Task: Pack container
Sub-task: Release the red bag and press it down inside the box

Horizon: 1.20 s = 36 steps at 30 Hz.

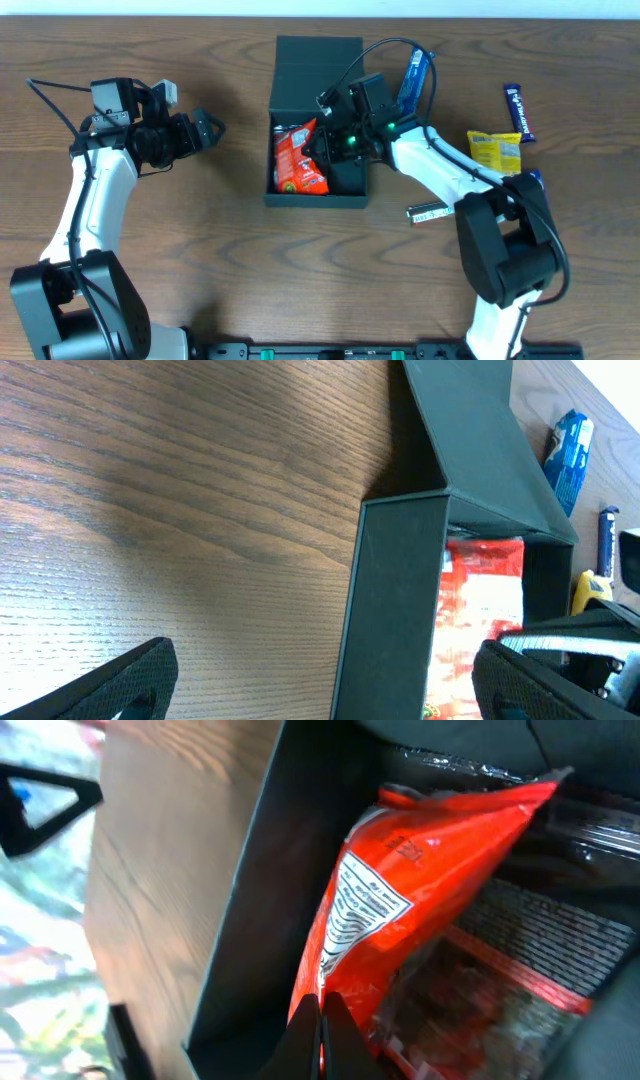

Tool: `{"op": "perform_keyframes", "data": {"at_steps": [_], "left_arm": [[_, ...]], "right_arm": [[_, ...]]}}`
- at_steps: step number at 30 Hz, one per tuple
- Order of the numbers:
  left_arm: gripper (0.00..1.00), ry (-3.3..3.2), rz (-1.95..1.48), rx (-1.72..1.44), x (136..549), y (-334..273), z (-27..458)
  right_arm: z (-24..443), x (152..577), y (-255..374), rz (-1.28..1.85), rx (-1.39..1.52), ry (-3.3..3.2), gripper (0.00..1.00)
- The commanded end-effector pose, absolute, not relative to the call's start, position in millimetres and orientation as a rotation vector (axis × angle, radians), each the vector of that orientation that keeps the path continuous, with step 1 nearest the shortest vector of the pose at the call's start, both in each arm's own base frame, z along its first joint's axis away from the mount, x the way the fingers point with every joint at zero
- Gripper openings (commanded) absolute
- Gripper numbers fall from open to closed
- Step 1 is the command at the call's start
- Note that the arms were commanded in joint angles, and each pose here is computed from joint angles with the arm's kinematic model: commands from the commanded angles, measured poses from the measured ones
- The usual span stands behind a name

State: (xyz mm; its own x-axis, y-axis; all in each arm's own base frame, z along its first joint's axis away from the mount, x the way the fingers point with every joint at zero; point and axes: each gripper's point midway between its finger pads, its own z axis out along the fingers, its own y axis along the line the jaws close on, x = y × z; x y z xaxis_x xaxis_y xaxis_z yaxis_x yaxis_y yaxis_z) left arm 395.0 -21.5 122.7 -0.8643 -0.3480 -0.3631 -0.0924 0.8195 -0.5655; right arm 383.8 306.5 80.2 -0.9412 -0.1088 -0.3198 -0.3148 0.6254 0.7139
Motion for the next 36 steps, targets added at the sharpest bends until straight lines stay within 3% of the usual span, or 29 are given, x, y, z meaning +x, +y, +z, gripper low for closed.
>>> {"op": "perform_keyframes", "data": {"at_steps": [1, 11, 19, 20, 21, 22, 24, 25, 26, 32, 36], "left_arm": [[0.95, 2.554, -0.751, -0.315, 395.2, -21.0, 118.6], [0.95, 2.555, -0.752, -0.316, 395.0, -21.1, 118.6], [0.95, 2.555, -0.752, -0.316, 395.1, -21.1, 118.7], [0.95, 2.555, -0.752, -0.316, 395.1, -21.1, 118.7], [0.95, 2.555, -0.752, -0.316, 395.0, -21.1, 118.6], [0.95, 2.554, -0.752, -0.315, 395.2, -21.1, 118.7], [0.95, 2.554, -0.752, -0.315, 395.2, -21.1, 118.7], [0.95, 2.554, -0.752, -0.315, 395.2, -21.1, 118.7], [0.95, 2.554, -0.752, -0.315, 395.2, -21.1, 118.7], [0.95, 2.555, -0.751, -0.315, 395.1, -21.0, 118.5], [0.95, 2.557, -0.742, -0.318, 395.2, -20.0, 118.1]], "right_arm": [[79.0, 380.5, 312.6, 1.291, -0.220, 2.651, 0.01], [58.0, 387.3, 295.1, 1.125, 0.155, 2.781, 0.01], [54.5, 384.7, 300.2, 1.070, 0.131, 2.782, 0.01], [54.0, 384.7, 299.5, 1.065, 0.134, 2.784, 0.05], [53.6, 384.2, 299.2, 1.064, 0.136, 2.787, 0.14], [53.4, 383.6, 299.1, 1.064, 0.136, 2.790, 0.32], [54.5, 383.3, 297.9, 1.072, 0.140, 2.793, 0.47], [56.7, 384.5, 296.6, 1.073, 0.143, 2.787, 0.66], [58.7, 386.1, 294.7, 1.073, 0.149, 2.782, 0.73], [96.7, 394.3, 285.0, 1.080, 0.092, 2.689, 0.86], [132.7, 394.4, 278.6, 1.043, 0.002, 2.615, 0.88]]}}
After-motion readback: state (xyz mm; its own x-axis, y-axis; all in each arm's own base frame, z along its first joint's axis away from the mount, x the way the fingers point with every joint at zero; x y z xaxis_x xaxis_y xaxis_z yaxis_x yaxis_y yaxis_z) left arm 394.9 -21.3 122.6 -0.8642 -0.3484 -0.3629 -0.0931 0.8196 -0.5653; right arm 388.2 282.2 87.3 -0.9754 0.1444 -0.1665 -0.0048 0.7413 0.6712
